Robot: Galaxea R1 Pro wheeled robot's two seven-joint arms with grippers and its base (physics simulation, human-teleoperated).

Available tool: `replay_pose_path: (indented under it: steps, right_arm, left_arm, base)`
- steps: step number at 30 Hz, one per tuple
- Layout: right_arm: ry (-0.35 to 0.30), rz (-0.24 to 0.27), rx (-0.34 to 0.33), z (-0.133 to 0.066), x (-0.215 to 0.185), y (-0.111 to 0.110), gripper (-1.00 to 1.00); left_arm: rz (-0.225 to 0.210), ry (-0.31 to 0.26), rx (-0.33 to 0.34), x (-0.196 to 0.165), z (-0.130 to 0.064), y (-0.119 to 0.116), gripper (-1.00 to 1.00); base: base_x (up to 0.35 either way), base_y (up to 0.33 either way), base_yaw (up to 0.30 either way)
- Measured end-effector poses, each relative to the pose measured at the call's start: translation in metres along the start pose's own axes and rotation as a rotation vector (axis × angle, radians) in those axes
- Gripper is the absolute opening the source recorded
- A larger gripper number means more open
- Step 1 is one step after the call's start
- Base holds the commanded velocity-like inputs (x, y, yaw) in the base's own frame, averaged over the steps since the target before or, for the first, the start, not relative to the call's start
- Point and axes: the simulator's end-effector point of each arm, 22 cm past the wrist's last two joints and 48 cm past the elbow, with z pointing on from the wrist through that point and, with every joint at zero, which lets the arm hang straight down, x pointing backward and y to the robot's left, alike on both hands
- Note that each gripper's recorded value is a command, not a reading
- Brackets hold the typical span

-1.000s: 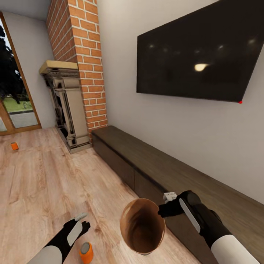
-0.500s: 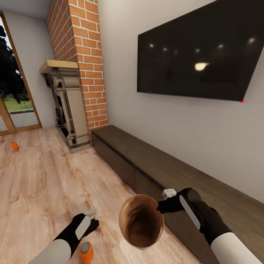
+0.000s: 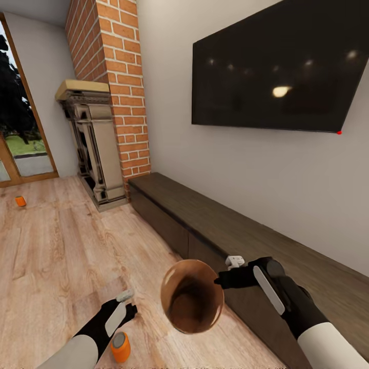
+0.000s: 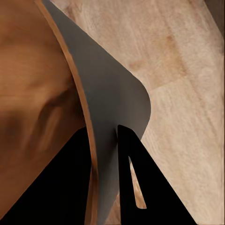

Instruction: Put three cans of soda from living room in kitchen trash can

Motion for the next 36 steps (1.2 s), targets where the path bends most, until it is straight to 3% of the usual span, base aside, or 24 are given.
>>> replay_pose_path:
  steps: [5, 8, 19, 32, 36]
  right_arm:
    - [-0.01, 0.008, -0.036, 0.002, -0.003, 0.007, -1.0]
    - [-0.007, 0.002, -0.024, 0.005, -0.002, 0.002, -1.0]
    - [-0.018, -0.02, -0.021, 0.008, -0.002, -0.004, -1.0]
    - [0.017, 0.002, -0.036, 0.027, 0.011, -0.012, -1.0]
    - [0.033, 0.008, -0.021, 0.03, 0.017, -0.024, -1.0]
  left_arm:
    - [0.002, 0.033, -0.049, 0.009, 0.015, 0.033, 1.0]
    - [0.001, 0.037, -0.062, 0.005, 0.02, 0.044, 1.0]
    - [0.015, 0.08, -0.015, 0.006, 0.034, 0.032, 1.0]
    - [0.031, 0.125, -0.048, 0.015, 0.053, 0.042, 1.0]
    - [0.035, 0.137, -0.068, 0.005, 0.057, 0.051, 1.0]
  base:
    - [0.0, 0.0, 0.0]
    - [0.0, 0.0, 0.0]
    - [0.0, 0.0, 0.0]
    - [0.0, 0.0, 0.0]
    - [0.0, 0.0, 0.0]
